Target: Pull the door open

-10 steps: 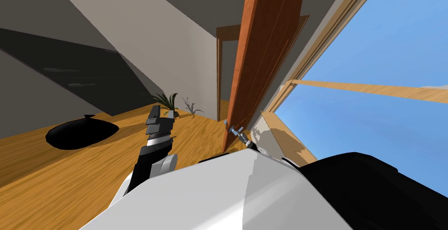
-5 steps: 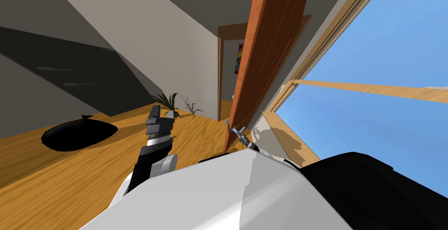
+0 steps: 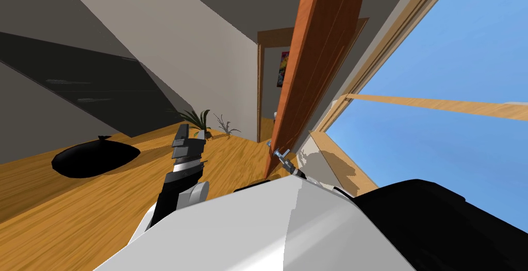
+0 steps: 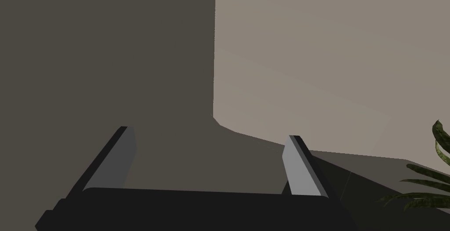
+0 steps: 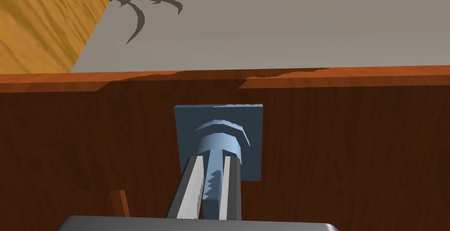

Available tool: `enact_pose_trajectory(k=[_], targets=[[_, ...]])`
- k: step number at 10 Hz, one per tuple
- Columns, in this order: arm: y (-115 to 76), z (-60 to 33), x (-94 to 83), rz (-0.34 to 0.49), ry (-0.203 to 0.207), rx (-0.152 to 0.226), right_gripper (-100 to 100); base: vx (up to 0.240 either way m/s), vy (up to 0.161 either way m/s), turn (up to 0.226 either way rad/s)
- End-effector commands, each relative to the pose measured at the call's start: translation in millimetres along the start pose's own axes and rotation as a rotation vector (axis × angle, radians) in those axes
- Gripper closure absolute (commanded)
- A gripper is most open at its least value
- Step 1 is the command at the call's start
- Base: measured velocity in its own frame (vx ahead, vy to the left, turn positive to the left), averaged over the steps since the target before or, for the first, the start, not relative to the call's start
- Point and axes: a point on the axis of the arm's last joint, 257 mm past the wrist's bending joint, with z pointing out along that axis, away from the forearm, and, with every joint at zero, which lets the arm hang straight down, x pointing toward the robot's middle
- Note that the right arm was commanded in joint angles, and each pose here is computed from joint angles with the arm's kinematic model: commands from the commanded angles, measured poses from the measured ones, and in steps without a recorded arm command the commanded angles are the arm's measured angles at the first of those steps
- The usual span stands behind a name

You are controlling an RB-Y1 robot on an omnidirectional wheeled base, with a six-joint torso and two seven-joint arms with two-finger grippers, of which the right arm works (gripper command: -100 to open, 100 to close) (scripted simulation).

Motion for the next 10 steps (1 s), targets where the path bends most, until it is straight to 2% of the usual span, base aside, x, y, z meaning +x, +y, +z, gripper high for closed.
enact_pose_trajectory(k=[1, 5, 6, 8, 10], targets=[[-0.2, -4.1, 12.1, 0.011, 0.028, -0.009, 100, 0.009, 0.020, 0.008], [1.4, -13.6, 17.6, 0.012, 0.050, -0.016, 100, 0.001, 0.016, 0.014], [1.3, -14.3, 11.7, 0.005, 0.044, -0.004, -100, 0.007, 0.029, -0.230], [0.7, -18.3, 13.1, 0.005, 0.057, 0.006, -100, 0.004, 0.060, -0.267], [-0.1, -22.7, 14.5, 0.004, 0.071, 0.017, -100, -0.071, -0.065, -0.238]])
